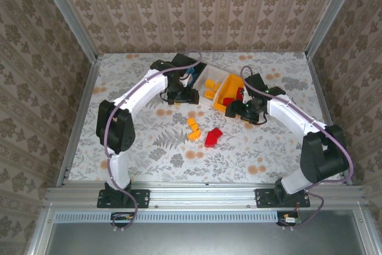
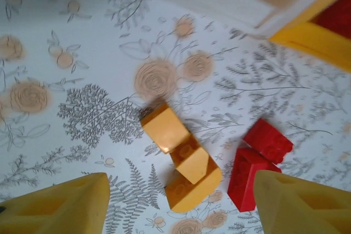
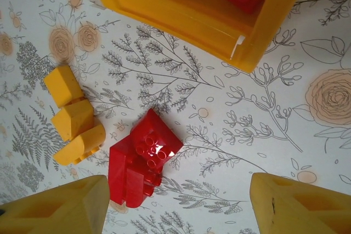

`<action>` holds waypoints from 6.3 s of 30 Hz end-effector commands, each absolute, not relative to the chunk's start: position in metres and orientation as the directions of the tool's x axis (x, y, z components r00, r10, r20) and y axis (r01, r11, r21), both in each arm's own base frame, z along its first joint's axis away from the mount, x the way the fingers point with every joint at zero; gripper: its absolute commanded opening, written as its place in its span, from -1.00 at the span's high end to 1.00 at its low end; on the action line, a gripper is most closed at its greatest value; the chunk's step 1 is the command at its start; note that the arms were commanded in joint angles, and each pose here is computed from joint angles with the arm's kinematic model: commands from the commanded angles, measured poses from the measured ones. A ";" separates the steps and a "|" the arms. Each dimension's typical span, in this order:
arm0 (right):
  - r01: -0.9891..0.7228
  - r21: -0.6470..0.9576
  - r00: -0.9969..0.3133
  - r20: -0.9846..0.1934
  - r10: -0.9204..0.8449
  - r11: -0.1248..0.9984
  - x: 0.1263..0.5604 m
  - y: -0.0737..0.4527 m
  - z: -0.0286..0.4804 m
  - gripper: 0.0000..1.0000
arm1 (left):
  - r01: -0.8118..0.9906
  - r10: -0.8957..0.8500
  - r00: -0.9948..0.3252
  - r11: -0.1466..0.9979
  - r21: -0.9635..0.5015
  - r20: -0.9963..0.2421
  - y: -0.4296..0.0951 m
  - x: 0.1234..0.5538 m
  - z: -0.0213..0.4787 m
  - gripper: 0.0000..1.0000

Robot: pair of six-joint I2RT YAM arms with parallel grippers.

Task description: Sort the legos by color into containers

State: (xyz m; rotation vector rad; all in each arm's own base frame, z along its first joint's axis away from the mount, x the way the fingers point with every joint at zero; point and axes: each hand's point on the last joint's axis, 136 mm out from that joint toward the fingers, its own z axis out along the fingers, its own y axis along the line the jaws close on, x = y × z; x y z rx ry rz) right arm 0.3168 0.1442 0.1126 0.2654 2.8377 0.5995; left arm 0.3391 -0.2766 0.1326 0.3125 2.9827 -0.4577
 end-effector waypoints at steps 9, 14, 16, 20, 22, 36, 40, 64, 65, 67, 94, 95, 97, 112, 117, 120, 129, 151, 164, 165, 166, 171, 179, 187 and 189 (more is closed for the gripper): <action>0.115 0.455 -0.951 -0.205 0.230 0.883 0.319 0.149 0.121 -0.39 | -0.243 -0.195 -0.965 0.914 -0.324 0.174 -0.283 0.329 0.073 -0.46; 0.120 0.448 -0.951 -0.205 0.232 0.886 0.312 0.146 0.118 -0.39 | -0.385 -0.327 -0.918 0.871 -0.304 0.226 -0.280 0.326 0.056 -0.41; 0.121 0.440 -0.951 -0.205 0.231 0.890 0.309 0.144 0.117 -0.39 | -0.402 -0.341 -0.909 0.865 -0.299 0.238 -0.280 0.325 0.052 -0.40; 0.121 0.430 -0.951 -0.208 0.228 0.895 0.306 0.140 0.115 -0.39 | -0.424 -0.354 -0.897 0.859 -0.288 0.264 -0.281 0.322 0.040 -0.33; 0.121 0.426 -0.952 -0.207 0.227 0.896 0.304 0.140 0.114 -0.39 | -0.424 -0.357 -0.896 0.864 -0.271 0.264 -0.279 0.321 0.036 -0.29; 0.135 0.431 -0.950 -0.199 0.240 0.892 0.304 0.140 0.105 -0.40 | -0.421 -0.349 -0.884 0.884 -0.203 0.311 -0.274 0.311 0.015 -0.20; 0.139 0.431 -0.950 -0.196 0.244 0.891 0.303 0.140 0.102 -0.40 | -0.417 -0.343 -0.882 0.888 -0.194 0.325 -0.274 0.309 0.011 0.01; 0.120 0.431 -0.950 -0.210 0.229 0.894 0.310 0.142 0.111 -0.40 | -0.429 -0.384 -0.903 0.822 -0.374 0.191 -0.263 0.354 0.073 0.35; 0.120 0.431 -0.950 -0.211 0.229 0.895 0.310 0.142 0.112 -0.40 | -0.427 -0.388 -0.904 0.817 -0.388 0.178 -0.263 0.360 0.079 0.35; 0.116 0.429 -0.950 -0.214 0.226 0.896 0.310 0.142 0.114 -0.40 | -0.420 -0.396 -0.906 0.804 -0.422 0.149 -0.266 0.372 0.094 0.34; 0.133 0.372 -0.931 -0.272 0.245 0.919 0.286 0.119 0.135 -0.40 | -0.314 -0.372 -0.927 0.716 -0.624 0.040 -0.347 0.489 0.123 0.16; 0.134 0.373 -0.930 -0.272 0.246 0.918 0.286 0.119 0.135 -0.40 | -0.311 -0.371 -0.928 0.714 -0.627 0.038 -0.347 0.489 0.124 0.13; 0.136 0.373 -0.930 -0.271 0.248 0.918 0.286 0.119 0.134 -0.40 | -0.310 -0.371 -0.928 0.713 -0.628 0.037 -0.348 0.490 0.124 0.06; 0.080 0.404 -0.952 -0.240 0.190 0.911 0.307 0.142 0.135 -0.40 | -0.152 -0.306 -0.942 0.751 -0.642 -0.135 -0.330 0.490 0.181 -0.20; -0.035 0.404 -0.978 -0.203 0.052 0.914 0.313 0.179 0.131 -0.39 | -0.050 -0.206 -0.947 0.854 -0.518 -0.248 -0.288 0.467 0.202 -0.32; -0.123 0.389 -0.984 -0.168 -0.061 0.913 0.312 0.204 0.124 -0.39 | -0.037 -0.182 -0.943 0.889 -0.456 -0.278 -0.255 0.451 0.204 -0.38; -0.305 0.316 -0.952 -0.071 -0.298 0.898 0.307 0.266 0.100 -0.40 | -0.188 -0.295 -0.929 0.896 -0.402 -0.222 -0.165 0.385 0.171 -0.42; -0.379 0.170 -0.920 0.036 -0.390 0.910 0.318 0.303 0.038 -0.28 | -0.297 -0.405 -0.897 0.849 -0.438 -0.177 -0.105 0.345 0.169 -0.48; -0.377 0.143 -0.922 0.042 -0.386 0.915 0.323 0.312 0.034 0.17 | -0.317 -0.431 -0.888 0.829 -0.461 -0.164 -0.091 0.345 0.164 -0.50; -0.378 0.136 -0.922 0.036 -0.386 0.916 0.324 0.311 0.037 0.19 | -0.316 -0.430 -0.888 0.828 -0.463 -0.162 -0.091 0.347 0.163 -0.50; -0.378 0.131 -0.922 0.029 -0.385 0.916 0.326 0.310 0.040 0.19 | -0.315 -0.429 -0.889 0.828 -0.464 -0.161 -0.092 0.348 0.162 -0.50; -0.384 0.110 -0.923 -0.029 -0.384 0.917 0.335 0.307 0.064 0.23 | -0.311 -0.430 -0.890 0.818 -0.483 -0.156 -0.097 0.359 0.159 -0.50; -0.336 0.121 -0.932 -0.185 -0.311 0.934 0.384 0.294 0.134 0.22 | -0.260 -0.382 -0.909 0.833 -0.489 -0.166 -0.111 0.371 0.160 -0.51; -0.211 0.090 -0.946 -0.270 -0.180 0.973 0.450 0.248 0.156 0.23 | -0.156 -0.266 -0.946 0.875 -0.459 -0.185 -0.130 0.364 0.161 -0.51; -0.176 0.089 -0.946 -0.291 -0.143 0.980 0.466 0.237 0.156 0.23 | -0.097 -0.199 -0.961 0.893 -0.440 -0.193 -0.140 0.360 0.160 -0.51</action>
